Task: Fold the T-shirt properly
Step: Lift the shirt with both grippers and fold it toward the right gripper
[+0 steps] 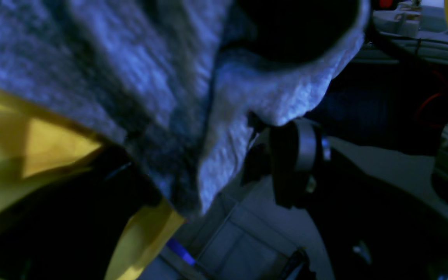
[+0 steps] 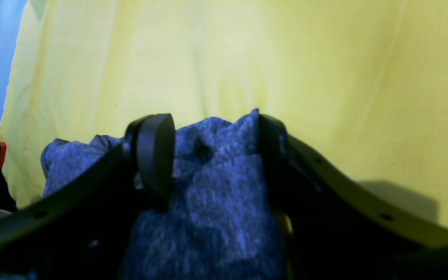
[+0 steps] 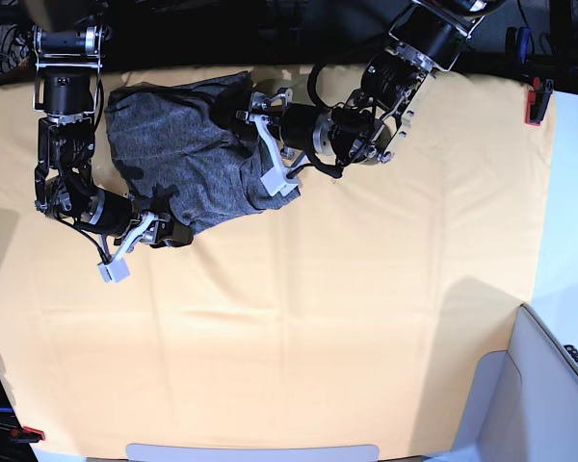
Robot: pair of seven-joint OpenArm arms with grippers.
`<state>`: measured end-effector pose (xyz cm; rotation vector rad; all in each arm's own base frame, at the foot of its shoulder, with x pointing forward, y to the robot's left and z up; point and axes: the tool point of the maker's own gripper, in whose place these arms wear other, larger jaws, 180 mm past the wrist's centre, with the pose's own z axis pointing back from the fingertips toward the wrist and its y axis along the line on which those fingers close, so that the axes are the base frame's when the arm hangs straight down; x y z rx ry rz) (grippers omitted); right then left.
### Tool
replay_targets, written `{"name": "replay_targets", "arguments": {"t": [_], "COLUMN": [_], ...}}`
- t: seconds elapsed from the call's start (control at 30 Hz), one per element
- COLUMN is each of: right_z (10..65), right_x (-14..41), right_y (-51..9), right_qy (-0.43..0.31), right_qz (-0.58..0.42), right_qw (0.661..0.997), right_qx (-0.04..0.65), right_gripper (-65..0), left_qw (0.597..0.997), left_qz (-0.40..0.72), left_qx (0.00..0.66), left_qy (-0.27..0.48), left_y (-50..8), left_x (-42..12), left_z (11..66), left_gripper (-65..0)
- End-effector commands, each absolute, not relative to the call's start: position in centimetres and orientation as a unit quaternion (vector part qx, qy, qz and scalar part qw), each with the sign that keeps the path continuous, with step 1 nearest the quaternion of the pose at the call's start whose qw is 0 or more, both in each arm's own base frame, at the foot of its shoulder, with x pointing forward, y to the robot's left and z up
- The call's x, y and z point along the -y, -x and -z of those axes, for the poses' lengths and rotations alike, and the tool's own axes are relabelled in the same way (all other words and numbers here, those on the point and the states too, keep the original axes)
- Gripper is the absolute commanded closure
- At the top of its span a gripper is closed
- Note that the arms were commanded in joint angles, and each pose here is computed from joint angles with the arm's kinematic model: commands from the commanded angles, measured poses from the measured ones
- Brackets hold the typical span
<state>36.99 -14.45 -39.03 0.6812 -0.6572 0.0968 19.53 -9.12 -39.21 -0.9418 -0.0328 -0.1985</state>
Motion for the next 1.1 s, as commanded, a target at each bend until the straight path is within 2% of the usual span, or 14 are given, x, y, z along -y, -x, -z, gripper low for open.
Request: {"name": "replay_targets", "arguments": {"t": [0.0, 0.07, 0.17, 0.23, 0.3, 0.33, 0.37, 0.5, 0.8, 1.07], "right_z": [40.3, 40.3, 40.3, 40.4, 40.4, 40.3, 40.3, 38.9, 37.2, 36.6], "right_x": [14.6, 14.6, 14.6, 14.6, 14.6, 14.8, 15.0, 16.1, 16.4, 17.4], "right_y": [-35.7, -35.7, -35.7, -35.7, -35.7, -35.7, -35.7, -35.4, -32.9, -30.3], "right_qy": [-0.313, -0.313, -0.313, -0.312, -0.312, -0.311, -0.308, -0.287, -0.259, -0.251], "right_qz": [-0.062, -0.062, -0.062, -0.063, -0.063, -0.063, -0.063, -0.084, -0.132, -0.111], "right_qw": [0.905, 0.905, 0.905, 0.906, 0.906, 0.906, 0.907, 0.905, 0.901, 0.899], "right_qx": [0.280, 0.280, 0.280, 0.280, 0.280, 0.280, 0.280, 0.302, 0.322, 0.341], "right_gripper": [-32.3, -32.2, -29.1, -20.5, -6.9, -1.5, 0.0, -0.8, 0.0, 0.0], "left_qw": [0.887, 0.889, 0.893, 0.895, 0.897, 0.898, 0.898, 0.903, 0.915, 0.930], "left_qz": [0.098, 0.096, 0.089, 0.084, 0.078, 0.076, 0.076, 0.074, 0.099, 0.089], "left_qx": [0.016, 0.011, 0.001, -0.003, -0.007, -0.008, -0.008, -0.007, 0.041, 0.061], "left_qy": [0.450, 0.447, 0.441, 0.439, 0.435, 0.433, 0.432, 0.422, 0.390, 0.353], "left_y": [-19.8, -19.7, -19.7, -19.6, -19.6, -19.6, -19.6, -19.8, -25.3, -30.1], "left_x": [9.2, 9.1, 8.8, 8.7, 8.4, 8.2, 8.1, 7.1, 5.0, 2.5], "left_z": [39.1, 39.6, 40.3, 40.6, 41.0, 41.2, 41.2, 41.6, 39.9, 39.7], "left_gripper": [-37.3, -33.4, -22.8, -11.2, 0.0, 0.0, -0.6, -0.2, -0.3, -0.3]}}
